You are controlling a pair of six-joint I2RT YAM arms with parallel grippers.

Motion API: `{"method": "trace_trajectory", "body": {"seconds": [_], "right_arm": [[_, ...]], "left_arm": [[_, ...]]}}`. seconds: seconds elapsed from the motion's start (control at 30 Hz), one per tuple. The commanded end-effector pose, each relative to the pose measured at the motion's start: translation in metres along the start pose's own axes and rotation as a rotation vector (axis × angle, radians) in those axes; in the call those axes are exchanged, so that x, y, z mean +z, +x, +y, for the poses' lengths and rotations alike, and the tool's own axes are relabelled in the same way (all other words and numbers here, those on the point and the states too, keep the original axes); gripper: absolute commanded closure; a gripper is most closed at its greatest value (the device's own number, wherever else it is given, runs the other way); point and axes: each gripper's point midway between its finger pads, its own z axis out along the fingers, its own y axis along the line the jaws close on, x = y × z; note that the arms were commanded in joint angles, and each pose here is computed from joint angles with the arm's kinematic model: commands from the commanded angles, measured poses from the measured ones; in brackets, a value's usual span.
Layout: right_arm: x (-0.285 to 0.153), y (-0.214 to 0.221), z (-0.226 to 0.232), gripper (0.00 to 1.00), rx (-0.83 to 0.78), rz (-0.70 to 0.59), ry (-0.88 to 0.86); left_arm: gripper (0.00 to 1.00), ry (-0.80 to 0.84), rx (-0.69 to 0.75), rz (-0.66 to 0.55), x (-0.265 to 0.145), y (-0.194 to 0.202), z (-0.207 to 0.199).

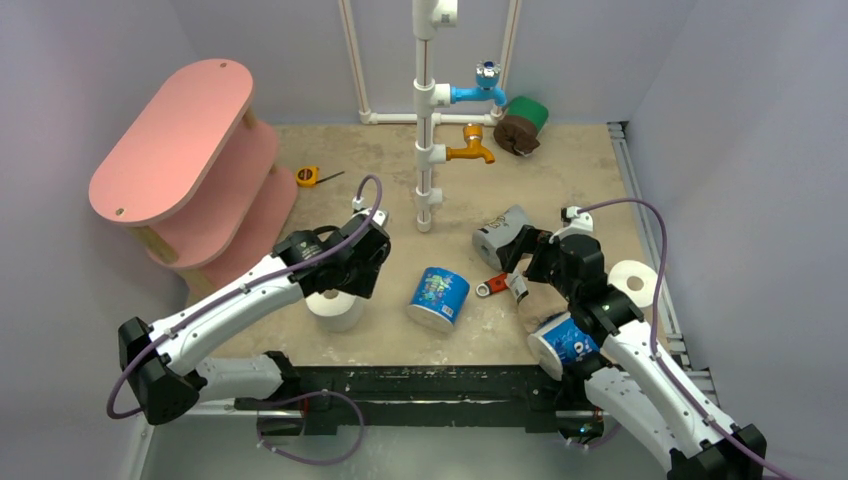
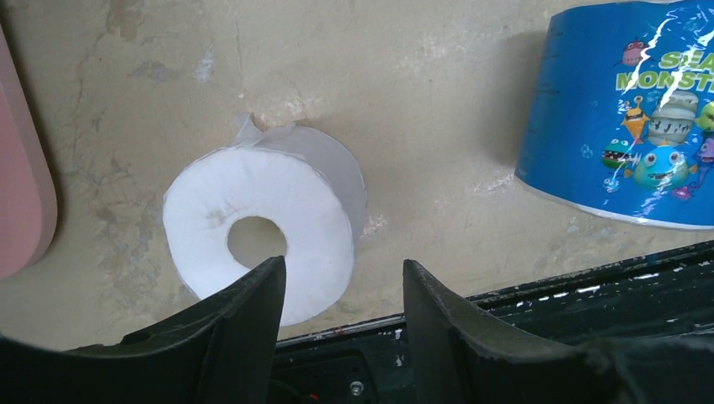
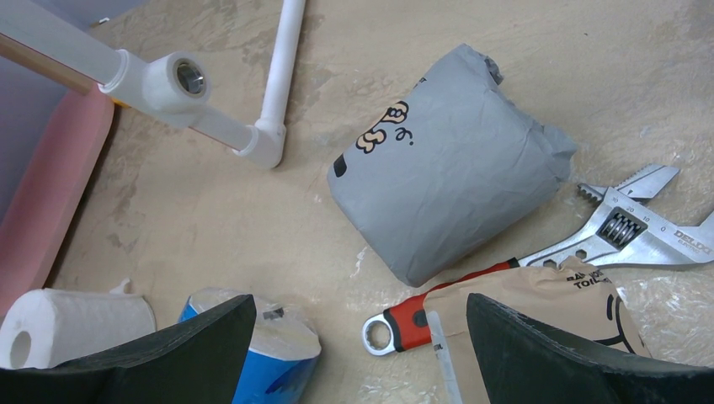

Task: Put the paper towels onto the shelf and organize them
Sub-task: Pick up the paper towel from the center of the board.

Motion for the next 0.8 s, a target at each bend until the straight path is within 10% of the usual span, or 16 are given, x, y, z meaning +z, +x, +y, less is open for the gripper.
{"method": "trace_trajectory", "body": {"seconds": [0.0, 0.77], "right_arm": [[-0.002, -0.013, 0.008, 0.01, -0.013, -0.039, -0.027], [-0.004, -0.014, 0.010, 0.01, -0.014, -0.042, -0.040]], "left_arm": [[0.48, -0.023, -0.009, -0.031, -0.010, -0.008, 0.007], [0.43, 0.038, -0.062, 0.095, 0.024, 0.026, 0.009]]}}
